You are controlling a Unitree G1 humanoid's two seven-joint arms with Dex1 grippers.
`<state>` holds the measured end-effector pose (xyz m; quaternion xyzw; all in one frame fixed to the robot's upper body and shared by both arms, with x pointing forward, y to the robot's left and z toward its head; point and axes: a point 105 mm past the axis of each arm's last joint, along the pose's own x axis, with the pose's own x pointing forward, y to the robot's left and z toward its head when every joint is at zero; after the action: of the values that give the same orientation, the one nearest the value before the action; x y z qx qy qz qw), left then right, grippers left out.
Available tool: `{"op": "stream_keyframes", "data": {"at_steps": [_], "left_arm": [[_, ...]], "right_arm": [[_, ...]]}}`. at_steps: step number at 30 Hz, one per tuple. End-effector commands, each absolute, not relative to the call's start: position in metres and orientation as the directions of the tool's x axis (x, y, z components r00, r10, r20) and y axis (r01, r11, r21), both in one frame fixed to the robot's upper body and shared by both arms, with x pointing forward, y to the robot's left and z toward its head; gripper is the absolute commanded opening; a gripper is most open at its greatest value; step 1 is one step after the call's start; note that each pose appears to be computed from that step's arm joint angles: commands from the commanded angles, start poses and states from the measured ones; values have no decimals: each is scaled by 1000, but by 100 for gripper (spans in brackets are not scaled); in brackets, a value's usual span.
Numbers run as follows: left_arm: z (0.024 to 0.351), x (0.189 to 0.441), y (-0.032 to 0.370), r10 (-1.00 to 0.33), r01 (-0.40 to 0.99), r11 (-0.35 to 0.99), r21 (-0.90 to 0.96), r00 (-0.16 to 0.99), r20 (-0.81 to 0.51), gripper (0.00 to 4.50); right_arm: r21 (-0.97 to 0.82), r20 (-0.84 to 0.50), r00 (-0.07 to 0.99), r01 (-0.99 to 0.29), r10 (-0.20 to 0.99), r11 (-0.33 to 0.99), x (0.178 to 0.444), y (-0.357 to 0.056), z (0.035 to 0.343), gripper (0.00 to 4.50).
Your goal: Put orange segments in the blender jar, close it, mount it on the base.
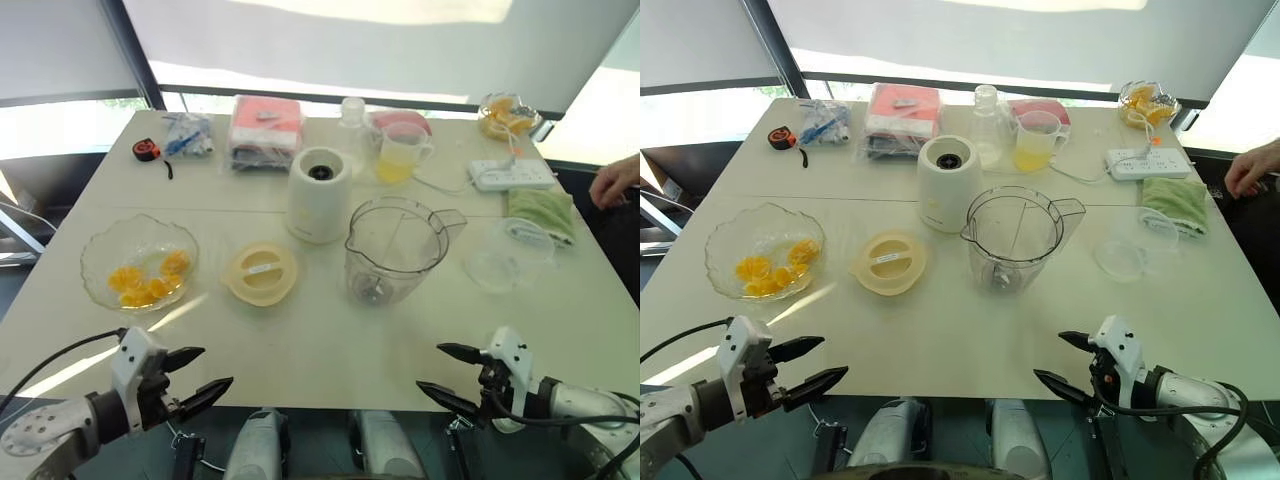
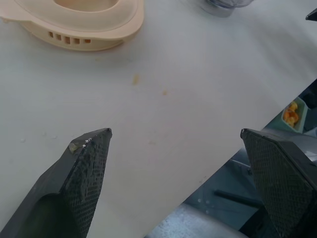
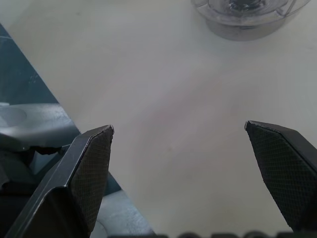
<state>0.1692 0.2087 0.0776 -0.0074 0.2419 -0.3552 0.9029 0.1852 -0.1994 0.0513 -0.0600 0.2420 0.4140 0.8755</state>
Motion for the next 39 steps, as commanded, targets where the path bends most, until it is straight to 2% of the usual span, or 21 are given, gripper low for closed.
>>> {"op": "stream_keyframes", "data": {"at_steps": [1, 13, 23, 25, 29, 32, 34, 39], "left_arm": [[87, 173, 206, -654, 661, 736, -145, 639, -405, 435], [105, 189, 203, -644, 662, 744, -90, 675, -360, 435], [131, 215, 212, -587, 622, 783, 16, 747, -312, 435], [136, 218, 214, -570, 624, 777, 87, 755, -325, 435], [166, 242, 232, -501, 581, 782, 226, 802, -327, 435], [222, 283, 266, -387, 448, 857, 255, 885, -257, 435], [245, 301, 282, -319, 367, 904, 220, 921, -222, 435], [247, 325, 310, -145, 214, 941, 263, 954, -261, 435]], "right_arm": [[88, -458, 516, -784, 724, 615, 183, -192, 59, 449], [91, -461, 483, -809, 745, 580, 191, -186, 59, 449], [88, -457, 500, -797, 736, 597, 199, -186, 57, 449], [78, -438, 515, -795, 737, 602, 201, -184, 60, 449], [144, -355, 534, -780, 767, 610, 206, -179, 87, 449], [153, -267, 537, -796, 800, 585, 205, -172, 131, 449], [126, -251, 526, -815, 813, 566, 201, -164, 148, 449], [85, -261, 516, -830, 816, 551, 194, -151, 163, 449]]}}
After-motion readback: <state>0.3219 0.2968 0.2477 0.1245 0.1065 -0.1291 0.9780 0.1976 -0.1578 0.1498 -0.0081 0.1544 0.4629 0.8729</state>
